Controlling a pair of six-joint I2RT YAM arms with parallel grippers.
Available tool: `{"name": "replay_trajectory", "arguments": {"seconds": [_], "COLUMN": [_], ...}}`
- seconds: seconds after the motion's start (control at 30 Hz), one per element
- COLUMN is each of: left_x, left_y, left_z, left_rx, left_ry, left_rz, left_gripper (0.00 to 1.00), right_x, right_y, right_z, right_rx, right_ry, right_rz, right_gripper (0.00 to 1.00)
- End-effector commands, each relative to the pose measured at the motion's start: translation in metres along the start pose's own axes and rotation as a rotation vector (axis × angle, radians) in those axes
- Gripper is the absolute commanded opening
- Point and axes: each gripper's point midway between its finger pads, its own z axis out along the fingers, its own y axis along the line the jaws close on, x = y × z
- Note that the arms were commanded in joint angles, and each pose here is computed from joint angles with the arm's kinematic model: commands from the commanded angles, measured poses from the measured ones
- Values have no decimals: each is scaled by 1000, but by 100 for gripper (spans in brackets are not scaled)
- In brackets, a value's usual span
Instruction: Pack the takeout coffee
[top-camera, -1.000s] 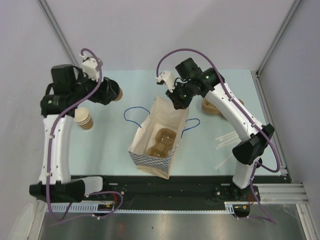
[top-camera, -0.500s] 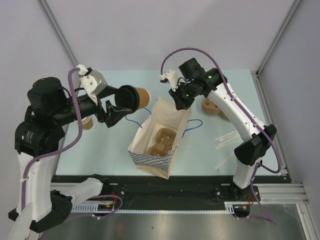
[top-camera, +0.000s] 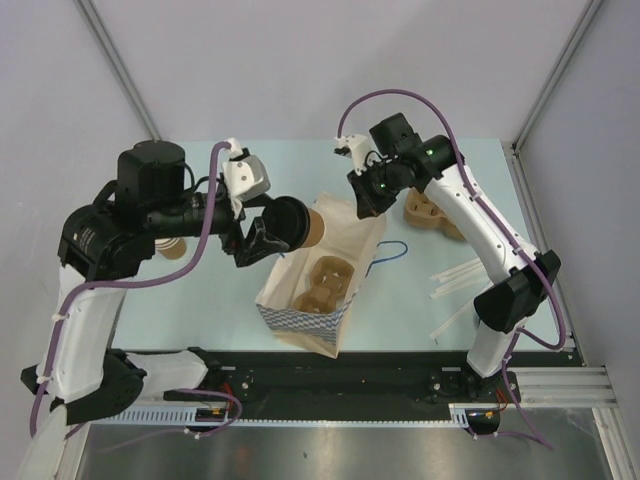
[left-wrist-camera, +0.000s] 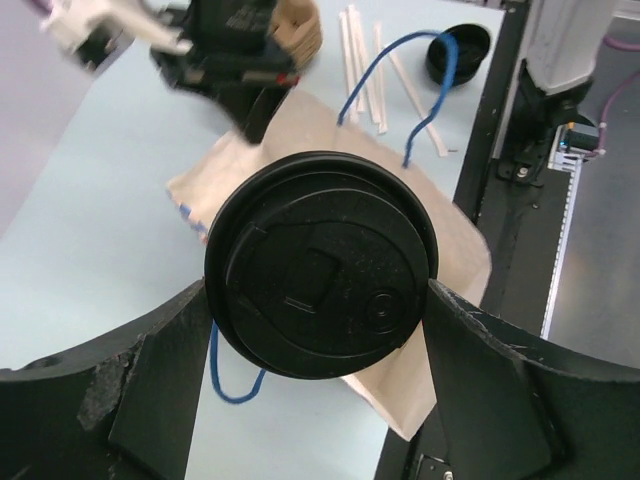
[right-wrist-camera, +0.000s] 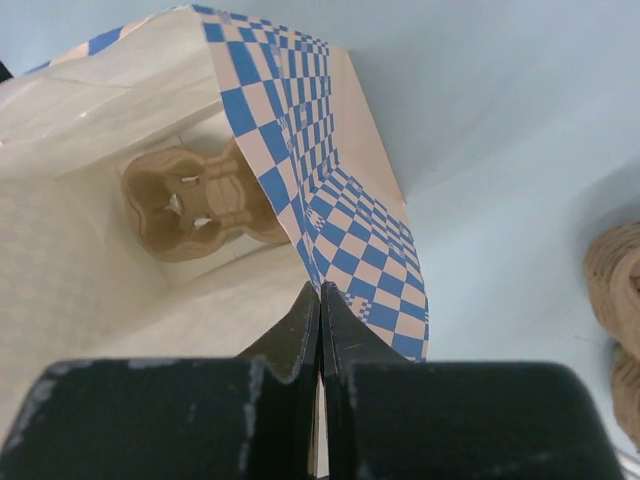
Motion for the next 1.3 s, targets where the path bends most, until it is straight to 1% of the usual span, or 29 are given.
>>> {"name": "replay_trajectory", "arguments": {"seconds": [0.0,0.03,0.07,0.13,0.17,0.2,0.27,0.3,0.4,0.47,0.5,0.57,0.67,0.73,0.93,1.03,1.17,1.23,1.27], "left_x": [1,9,27,45,47,67,81,96,122,129,128,137,128,125,122,126,131,127,129], "left_y": [-19,-23,-24,-28,-25,-24,-21,-19,-9,0,4,10,23,29,50,59,57,50,47], "left_z": [7,14,25,37,43,55,67,77,95,100,102,103,101,101,104,106,105,102,101], "left_rx": [70,95,110,141,128,135,132,135,115,89,81,83,61,50,29,24,58,82,97], "left_ry": [44,70,124,161,152,201,235,287,381,423,432,504,509,511,521,521,520,496,495], "left_rz": [71,63,43,25,30,3,-22,-44,-54,-32,-17,2,37,30,45,24,7,17,20], "left_gripper": [26,26,26,25,25,25,25,25,24,24,24,23,24,23,23,23,23,23,23], "right_x": [-11,-12,-12,-12,-13,-12,-7,-4,7,13,15,23,31,40,48,51,63,64,59], "right_y": [2,2,3,3,1,-1,-4,-5,1,3,1,9,15,23,53,65,82,81,78], "right_z": [-21,-22,-23,-25,-27,-27,-29,-29,-28,-27,-29,-29,-40,-45,-61,-66,-68,-70,-71], "right_rx": [60,64,67,72,81,88,78,76,31,12,2,-58,-112,-154,-264,-305,-356,-350,-345], "right_ry": [-75,-82,-83,-84,-85,-84,-73,-69,-44,-36,-37,-14,-22,-13,5,22,58,54,41], "right_rz": [94,123,137,161,173,185,218,233,253,264,324,374,440,502,581,590,577,565,550], "right_gripper": [0,0,0,0,0,0,0,0,0,0,0,0,0,0,1,8,40,46,53]}}
